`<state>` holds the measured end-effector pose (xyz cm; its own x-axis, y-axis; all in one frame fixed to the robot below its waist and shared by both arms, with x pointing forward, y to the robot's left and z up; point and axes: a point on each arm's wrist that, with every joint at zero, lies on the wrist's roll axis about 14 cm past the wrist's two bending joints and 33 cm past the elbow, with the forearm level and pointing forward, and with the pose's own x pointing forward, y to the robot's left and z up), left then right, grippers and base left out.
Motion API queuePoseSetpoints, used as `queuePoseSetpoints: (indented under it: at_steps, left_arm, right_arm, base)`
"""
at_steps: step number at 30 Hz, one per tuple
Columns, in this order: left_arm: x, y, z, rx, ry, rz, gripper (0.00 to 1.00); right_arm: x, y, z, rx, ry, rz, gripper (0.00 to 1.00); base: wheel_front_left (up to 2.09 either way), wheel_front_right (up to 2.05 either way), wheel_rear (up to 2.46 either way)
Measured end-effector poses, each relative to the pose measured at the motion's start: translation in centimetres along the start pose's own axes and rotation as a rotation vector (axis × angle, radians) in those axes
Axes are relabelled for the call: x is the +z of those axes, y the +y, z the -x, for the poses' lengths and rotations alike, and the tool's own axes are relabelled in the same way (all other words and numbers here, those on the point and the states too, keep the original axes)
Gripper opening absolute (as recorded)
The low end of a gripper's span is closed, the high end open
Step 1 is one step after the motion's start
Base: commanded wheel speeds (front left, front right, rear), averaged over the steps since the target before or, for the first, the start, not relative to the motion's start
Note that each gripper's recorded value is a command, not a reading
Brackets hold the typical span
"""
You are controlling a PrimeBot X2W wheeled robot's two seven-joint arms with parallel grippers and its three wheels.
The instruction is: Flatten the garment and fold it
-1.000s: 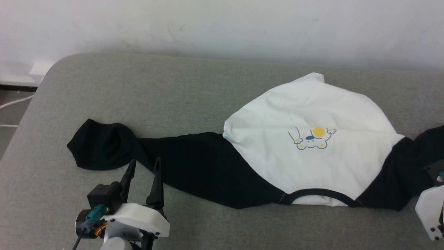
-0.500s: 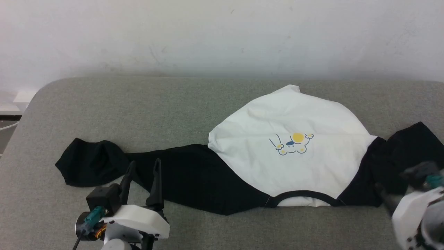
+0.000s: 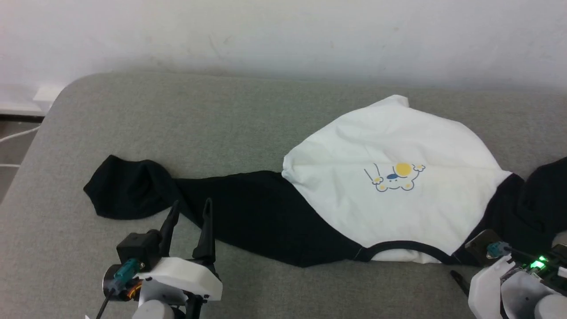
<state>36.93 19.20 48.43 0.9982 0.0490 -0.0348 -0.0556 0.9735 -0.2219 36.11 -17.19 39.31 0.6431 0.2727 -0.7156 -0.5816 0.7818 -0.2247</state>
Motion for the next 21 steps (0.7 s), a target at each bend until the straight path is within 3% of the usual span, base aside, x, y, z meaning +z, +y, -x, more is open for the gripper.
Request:
queuePoseSetpoints:
  at_steps: [6,8,14,21]
  left_arm:
    - [-0.6,0.9,0.1,0.025,0.019,-0.004,1.00]
    - [-0.6,1.0,0.1,0.028,0.020,-0.005,1.00]
    - [-0.4,0.8,0.2,0.021,0.009,0.001,1.00]
    - [-0.1,-0.6,0.7,-0.019,-0.003,0.011,1.00]
  right_arm:
    - [0.0,0.2,-2.2,0.029,0.018,0.026,1.00]
    - [0.1,0.6,-2.5,0.043,0.016,0.020,0.00]
    - [1.2,4.0,-1.4,0.163,-0.005,-0.094,0.00]
    - [0.6,9.3,4.3,0.392,0.100,-0.206,0.00]
  base:
    - [0.00,0.00,0.00]
    - [0.00,0.00,0.00]
    - [0.00,0.00,0.00]
    - [0.00,0.00,0.00]
